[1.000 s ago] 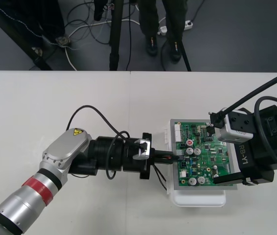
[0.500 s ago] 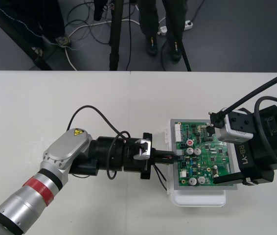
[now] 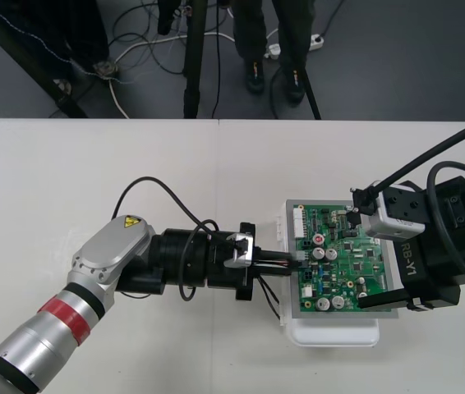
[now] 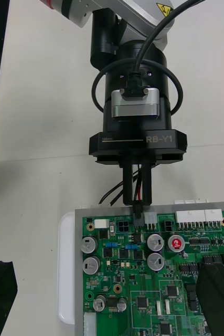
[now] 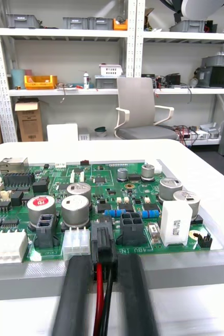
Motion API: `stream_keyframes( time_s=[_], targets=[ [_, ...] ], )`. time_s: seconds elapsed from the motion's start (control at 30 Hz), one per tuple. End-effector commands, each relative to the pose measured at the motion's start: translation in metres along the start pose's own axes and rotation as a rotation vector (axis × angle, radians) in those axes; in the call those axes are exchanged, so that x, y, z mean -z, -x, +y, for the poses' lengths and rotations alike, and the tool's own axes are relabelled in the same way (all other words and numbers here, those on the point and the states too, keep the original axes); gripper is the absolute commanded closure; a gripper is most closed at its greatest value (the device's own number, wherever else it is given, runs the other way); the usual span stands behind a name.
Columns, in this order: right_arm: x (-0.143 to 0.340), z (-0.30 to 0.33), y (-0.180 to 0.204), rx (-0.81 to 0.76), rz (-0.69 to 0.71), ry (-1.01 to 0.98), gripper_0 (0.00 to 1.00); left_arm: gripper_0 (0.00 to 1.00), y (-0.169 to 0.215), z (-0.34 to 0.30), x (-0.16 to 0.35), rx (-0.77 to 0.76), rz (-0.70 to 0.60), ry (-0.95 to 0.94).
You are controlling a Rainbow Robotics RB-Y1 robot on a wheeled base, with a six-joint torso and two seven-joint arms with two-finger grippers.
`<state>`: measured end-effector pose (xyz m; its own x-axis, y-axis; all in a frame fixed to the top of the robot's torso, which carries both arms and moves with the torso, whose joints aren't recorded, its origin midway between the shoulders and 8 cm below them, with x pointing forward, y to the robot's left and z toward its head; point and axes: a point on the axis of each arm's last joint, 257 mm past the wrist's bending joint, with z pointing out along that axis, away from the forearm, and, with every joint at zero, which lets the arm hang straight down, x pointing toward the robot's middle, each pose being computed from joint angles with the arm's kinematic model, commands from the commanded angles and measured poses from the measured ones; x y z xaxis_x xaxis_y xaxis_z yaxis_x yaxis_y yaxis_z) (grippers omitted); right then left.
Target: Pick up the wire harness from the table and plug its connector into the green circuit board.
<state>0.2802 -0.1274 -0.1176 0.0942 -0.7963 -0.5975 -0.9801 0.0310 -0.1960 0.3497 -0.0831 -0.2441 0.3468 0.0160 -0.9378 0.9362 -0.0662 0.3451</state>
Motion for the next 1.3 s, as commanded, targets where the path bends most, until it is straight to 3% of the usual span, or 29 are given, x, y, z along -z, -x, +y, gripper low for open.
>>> stream_keyframes(
  time_s=[0.03,0.07,0.1,0.23,0.8,1.07,1.3],
  targets=[
    [0.0,0.0,0.008,0.071,-0.003,-0.006,0.0,0.58,0.022,0.011,-0.013,-0.101,-0.034,-0.012],
    [0.0,0.0,0.008,0.071,-0.003,-0.006,0.0,0.58,0.022,0.011,-0.013,-0.101,-0.034,-0.012],
    [0.0,0.0,0.008,0.071,-0.003,-0.006,0.0,0.44,0.021,0.011,-0.009,-0.099,-0.031,-0.014],
    [0.0,0.0,0.008,0.071,-0.003,-0.006,0.0,0.39,0.021,0.01,-0.001,-0.087,-0.033,-0.014],
    [0.0,0.0,0.008,0.071,-0.003,-0.006,0.0,0.39,0.004,0.009,0.063,-0.048,0.019,-0.004],
    [0.0,0.0,0.008,0.071,-0.003,-0.006,0.0,0.39,0.008,0.031,0.128,-0.087,0.113,0.023],
    [0.0,0.0,0.008,0.071,-0.003,-0.006,0.0,0.39,0.034,0.056,0.198,-0.11,0.227,0.03]
  ],
)
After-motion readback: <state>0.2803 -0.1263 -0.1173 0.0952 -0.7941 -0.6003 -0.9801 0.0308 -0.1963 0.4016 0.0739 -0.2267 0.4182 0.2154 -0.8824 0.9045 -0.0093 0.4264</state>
